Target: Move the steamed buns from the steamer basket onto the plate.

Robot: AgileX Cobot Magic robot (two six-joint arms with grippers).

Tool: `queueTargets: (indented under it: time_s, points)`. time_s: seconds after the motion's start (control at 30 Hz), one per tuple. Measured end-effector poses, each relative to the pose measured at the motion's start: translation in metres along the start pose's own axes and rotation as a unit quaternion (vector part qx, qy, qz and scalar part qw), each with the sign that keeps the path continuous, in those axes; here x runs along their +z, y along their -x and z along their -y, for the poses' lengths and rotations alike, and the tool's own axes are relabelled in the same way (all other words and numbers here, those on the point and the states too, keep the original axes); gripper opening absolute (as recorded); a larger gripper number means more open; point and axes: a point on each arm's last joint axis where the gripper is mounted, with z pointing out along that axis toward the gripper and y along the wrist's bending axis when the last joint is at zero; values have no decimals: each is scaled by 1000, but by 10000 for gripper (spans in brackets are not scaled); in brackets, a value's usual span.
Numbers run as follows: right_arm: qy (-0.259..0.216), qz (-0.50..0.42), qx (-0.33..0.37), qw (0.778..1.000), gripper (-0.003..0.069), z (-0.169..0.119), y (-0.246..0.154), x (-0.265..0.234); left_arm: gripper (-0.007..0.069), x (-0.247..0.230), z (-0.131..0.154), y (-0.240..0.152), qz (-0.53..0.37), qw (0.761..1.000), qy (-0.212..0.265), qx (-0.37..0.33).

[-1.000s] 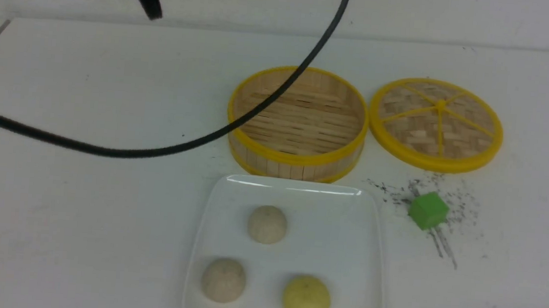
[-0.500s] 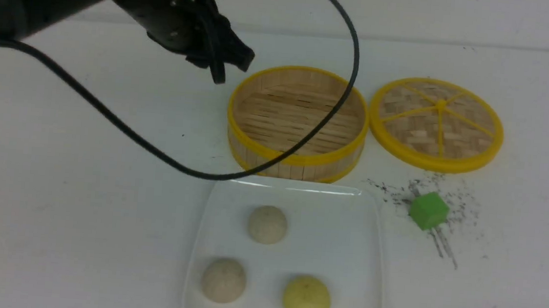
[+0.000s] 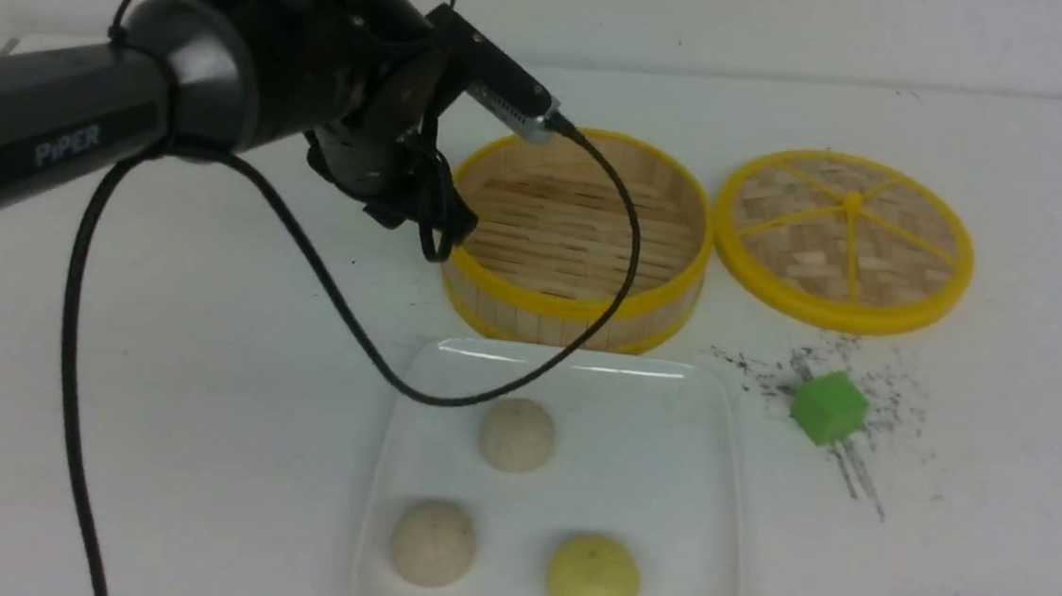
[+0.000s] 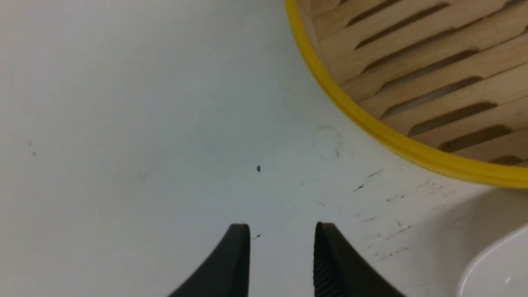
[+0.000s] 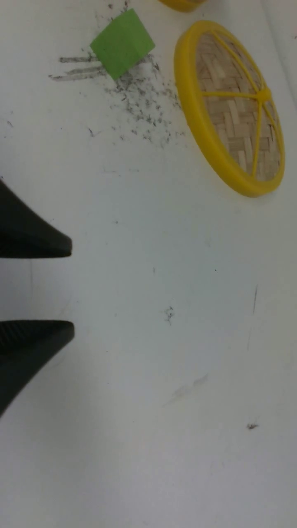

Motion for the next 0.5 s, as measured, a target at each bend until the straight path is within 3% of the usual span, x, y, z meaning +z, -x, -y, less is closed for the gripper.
queueTargets:
  time_s: [0.03, 0.23, 0.4, 0.5]
  points:
    - [0, 0, 0, 1000, 239, 0, 0, 0, 250, -12, -6, 4, 24, 999, 2, -37]
    - [0, 0, 1, 1000, 239, 0, 0, 0, 250, -72, -33, 16, 120, 988, 14, -96]
    - [0, 0, 1, 1000, 240, 0, 0, 0, 250, -102, -41, 13, 152, 979, 1, -133]
    - [0, 0, 1, 1000, 240, 0, 0, 0, 250, -105, -37, 0, 118, 976, -19, -183]
